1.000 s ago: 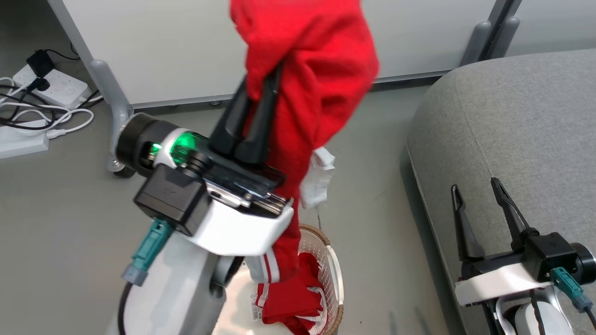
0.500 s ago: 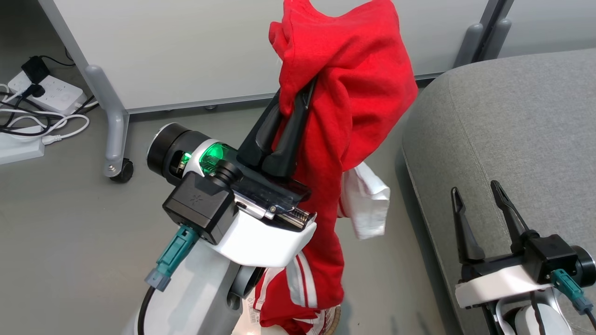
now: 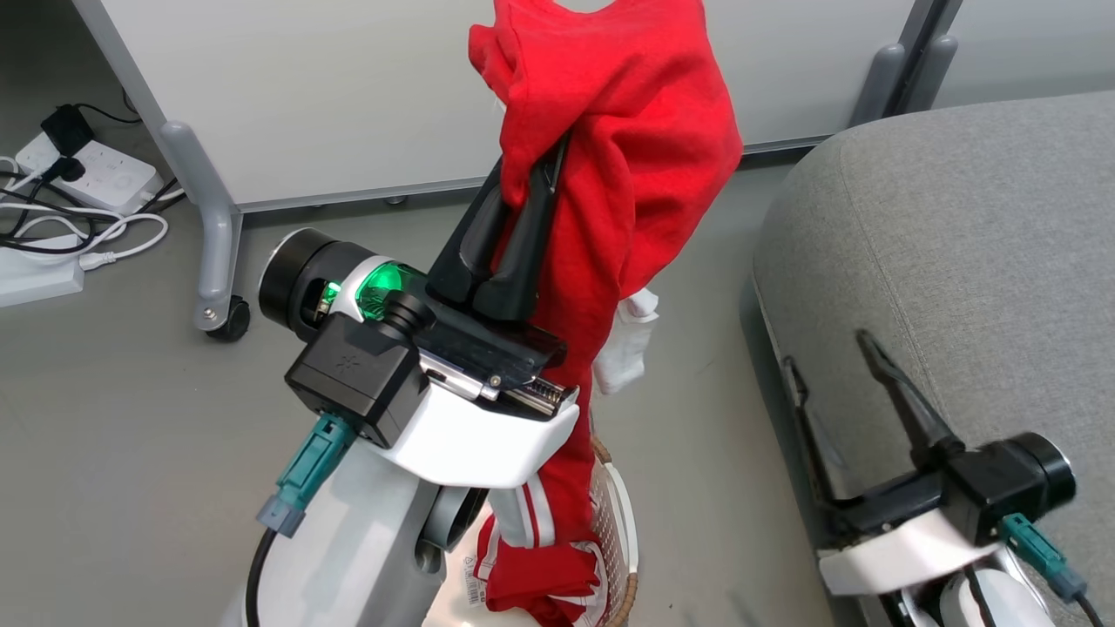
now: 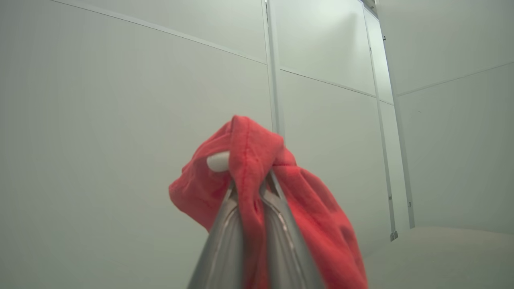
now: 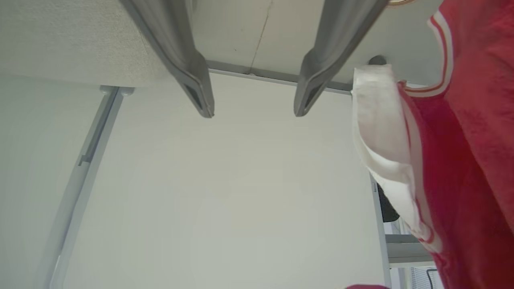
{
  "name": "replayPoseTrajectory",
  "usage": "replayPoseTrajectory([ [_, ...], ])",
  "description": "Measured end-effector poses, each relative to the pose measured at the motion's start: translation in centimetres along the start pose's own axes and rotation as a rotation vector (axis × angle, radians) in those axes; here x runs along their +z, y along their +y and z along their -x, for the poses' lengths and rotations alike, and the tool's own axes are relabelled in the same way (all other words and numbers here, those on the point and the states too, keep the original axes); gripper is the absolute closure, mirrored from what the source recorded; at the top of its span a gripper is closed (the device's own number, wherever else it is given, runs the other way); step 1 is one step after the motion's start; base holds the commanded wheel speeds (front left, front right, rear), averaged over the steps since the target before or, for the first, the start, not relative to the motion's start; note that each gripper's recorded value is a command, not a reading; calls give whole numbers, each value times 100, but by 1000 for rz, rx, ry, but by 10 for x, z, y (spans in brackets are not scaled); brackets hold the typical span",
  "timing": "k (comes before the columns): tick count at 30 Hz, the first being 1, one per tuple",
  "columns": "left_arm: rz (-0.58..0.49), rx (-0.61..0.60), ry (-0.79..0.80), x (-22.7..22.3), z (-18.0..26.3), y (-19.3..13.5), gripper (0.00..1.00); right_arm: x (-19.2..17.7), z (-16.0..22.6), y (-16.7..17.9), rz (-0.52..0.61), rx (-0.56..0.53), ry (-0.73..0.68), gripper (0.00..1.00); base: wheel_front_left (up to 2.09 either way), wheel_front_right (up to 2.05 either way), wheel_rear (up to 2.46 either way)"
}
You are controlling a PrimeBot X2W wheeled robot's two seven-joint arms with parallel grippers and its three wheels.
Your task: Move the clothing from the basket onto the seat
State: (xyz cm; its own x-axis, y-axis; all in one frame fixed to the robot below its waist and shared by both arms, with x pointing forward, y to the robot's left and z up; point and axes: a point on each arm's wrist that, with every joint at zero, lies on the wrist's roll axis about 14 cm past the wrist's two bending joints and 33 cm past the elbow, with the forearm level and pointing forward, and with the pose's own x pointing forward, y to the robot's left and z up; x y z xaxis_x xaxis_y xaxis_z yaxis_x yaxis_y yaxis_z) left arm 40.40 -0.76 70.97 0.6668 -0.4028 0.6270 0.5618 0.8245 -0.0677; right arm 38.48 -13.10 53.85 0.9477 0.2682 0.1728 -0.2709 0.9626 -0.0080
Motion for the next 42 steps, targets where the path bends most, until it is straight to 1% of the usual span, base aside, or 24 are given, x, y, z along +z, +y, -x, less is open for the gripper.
replayPoseTrajectory([
  [3, 1, 4, 1, 0, 0, 1, 100, 25, -2, 21, -5, 92, -74, 0, 0, 0, 0],
  [7, 6, 3, 6, -2, 0, 1, 100, 43, 7, 68, 2, 286, -120, 0, 0, 0, 0],
  [8, 8, 2, 8, -3, 0, 0, 100, 46, 9, 75, 1, 316, -128, 0, 0, 0, 0],
  [10, 16, -2, 13, -5, 0, -1, 100, 51, 10, 84, -13, 353, -142, 0, 0, 0, 0],
  [12, 56, 7, 17, -4, 1, -1, 100, 56, 8, 91, -30, 376, -158, 0, 0, 0, 0],
  [15, 67, -3, 26, -5, 3, -8, 100, 58, 6, 103, -31, 417, -165, 0, 0, 0, 0],
  [19, 74, -32, 50, -8, 7, -20, 100, 58, 1, 116, -35, 456, -167, 0, 0, 0, 0],
  [27, 81, -82, 60, -4, 9, -44, 100, 52, -8, 132, -36, 486, -155, 0, 0, 0, 0],
  [31, 81, -110, 81, -8, 12, -57, 100, 47, -18, 131, -23, 462, -146, 0, 0, 0, 0],
  [36, 90, -120, 99, -11, 16, -64, 100, 43, -30, 128, -40, 409, -136, 0, 0, 0, 0],
  [37, 90, -120, 103, -12, 16, -65, 100, 42, -32, 129, -47, 406, -132, 17, 0, 0, 0],
  [38, 89, -120, 108, -13, 17, -65, 100, 40, -32, 130, -54, 403, -125, 62, 0, 0, 0],
  [39, 89, -120, 112, -15, 17, -65, 100, 38, -33, 130, -59, 399, -119, 100, 0, 0, 0],
  [42, 78, -105, 125, -20, 16, -60, 100, 40, -36, 131, -90, 394, -124, 100, 0, 0, 0],
])
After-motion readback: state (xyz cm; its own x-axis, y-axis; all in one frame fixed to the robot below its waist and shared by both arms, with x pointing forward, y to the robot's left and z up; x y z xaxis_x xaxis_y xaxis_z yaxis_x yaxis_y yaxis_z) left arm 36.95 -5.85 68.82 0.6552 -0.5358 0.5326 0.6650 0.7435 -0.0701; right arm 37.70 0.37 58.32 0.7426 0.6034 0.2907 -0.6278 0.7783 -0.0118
